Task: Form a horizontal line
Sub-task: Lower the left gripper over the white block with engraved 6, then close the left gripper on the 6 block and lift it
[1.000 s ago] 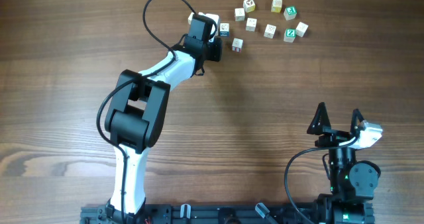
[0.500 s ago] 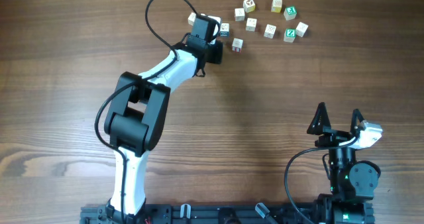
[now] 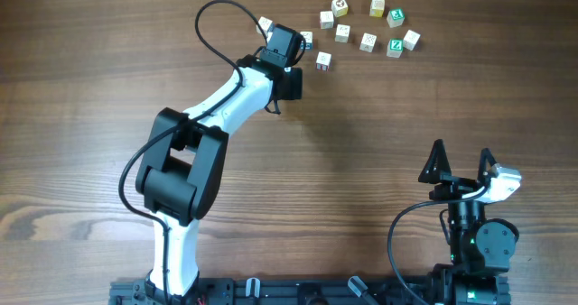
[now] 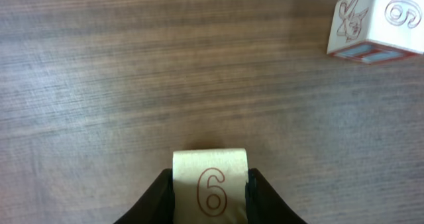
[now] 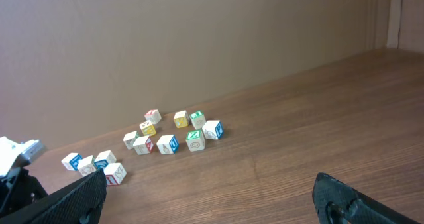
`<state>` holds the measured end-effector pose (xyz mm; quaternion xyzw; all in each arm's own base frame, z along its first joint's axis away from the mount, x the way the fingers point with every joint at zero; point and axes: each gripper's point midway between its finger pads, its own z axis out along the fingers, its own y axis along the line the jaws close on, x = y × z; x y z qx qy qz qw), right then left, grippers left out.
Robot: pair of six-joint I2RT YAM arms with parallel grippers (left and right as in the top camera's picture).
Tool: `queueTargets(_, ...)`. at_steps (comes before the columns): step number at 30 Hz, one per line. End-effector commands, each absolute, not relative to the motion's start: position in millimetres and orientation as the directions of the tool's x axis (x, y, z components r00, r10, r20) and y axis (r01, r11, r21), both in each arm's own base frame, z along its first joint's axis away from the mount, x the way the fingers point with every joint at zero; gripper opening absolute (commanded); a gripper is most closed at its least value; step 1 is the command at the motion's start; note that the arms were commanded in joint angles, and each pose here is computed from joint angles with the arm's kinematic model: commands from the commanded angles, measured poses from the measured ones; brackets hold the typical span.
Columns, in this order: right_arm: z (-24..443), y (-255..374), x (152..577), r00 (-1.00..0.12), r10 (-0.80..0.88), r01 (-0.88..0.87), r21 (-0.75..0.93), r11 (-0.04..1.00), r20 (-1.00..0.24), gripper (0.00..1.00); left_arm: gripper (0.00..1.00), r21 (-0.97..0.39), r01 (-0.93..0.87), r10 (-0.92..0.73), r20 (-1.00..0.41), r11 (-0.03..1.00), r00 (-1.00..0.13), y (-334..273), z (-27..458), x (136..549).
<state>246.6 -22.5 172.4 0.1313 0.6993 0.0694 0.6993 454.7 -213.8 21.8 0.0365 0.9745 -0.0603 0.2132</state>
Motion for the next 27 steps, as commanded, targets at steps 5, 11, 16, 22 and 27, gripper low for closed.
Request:
queueTargets(5, 174.3, -23.5, 246.3, 0.024, 0.286, 0.091, 0.287, 0.954, -0.958, 1.00, 0.20, -0.196, -0.111, -0.181, -0.390, 0.974, -0.903, -226.9, 33.8, 444.0)
queueTargets(11, 174.3, -23.5, 246.3, 0.024, 0.286, 0.091, 0.287, 0.954, -0.958, 0.99, 0.22, -0.151, -0.346, -0.377, -0.413, 0.926, -0.829, -212.1, 32.5, 437.5)
queueTargets(16, 174.3, -23.5, 246.3, 0.024, 0.286, 0.091, 0.287, 0.954, -0.958, 1.00, 0.24, -0.156, -0.470, -0.490, -0.402, 0.869, -0.773, -216.9, 30.4, 422.6)
queueTargets(22, 174.3, -23.5, 246.3, 0.024, 0.287, 0.091, 0.288, 0.953, -0.958, 1.00, 0.35, -0.206, -0.532, -0.567, -0.390, 0.821, -0.725, -238.2, 31.2, 411.0)
queueTargets(27, 174.3, -23.5, 246.3, 0.024, 0.287, 0.091, 0.288, 0.953, -0.958, 1.00, 0.97, -0.190, -0.527, -0.553, -0.430, 0.828, -0.714, -237.9, 33.9, 411.1)
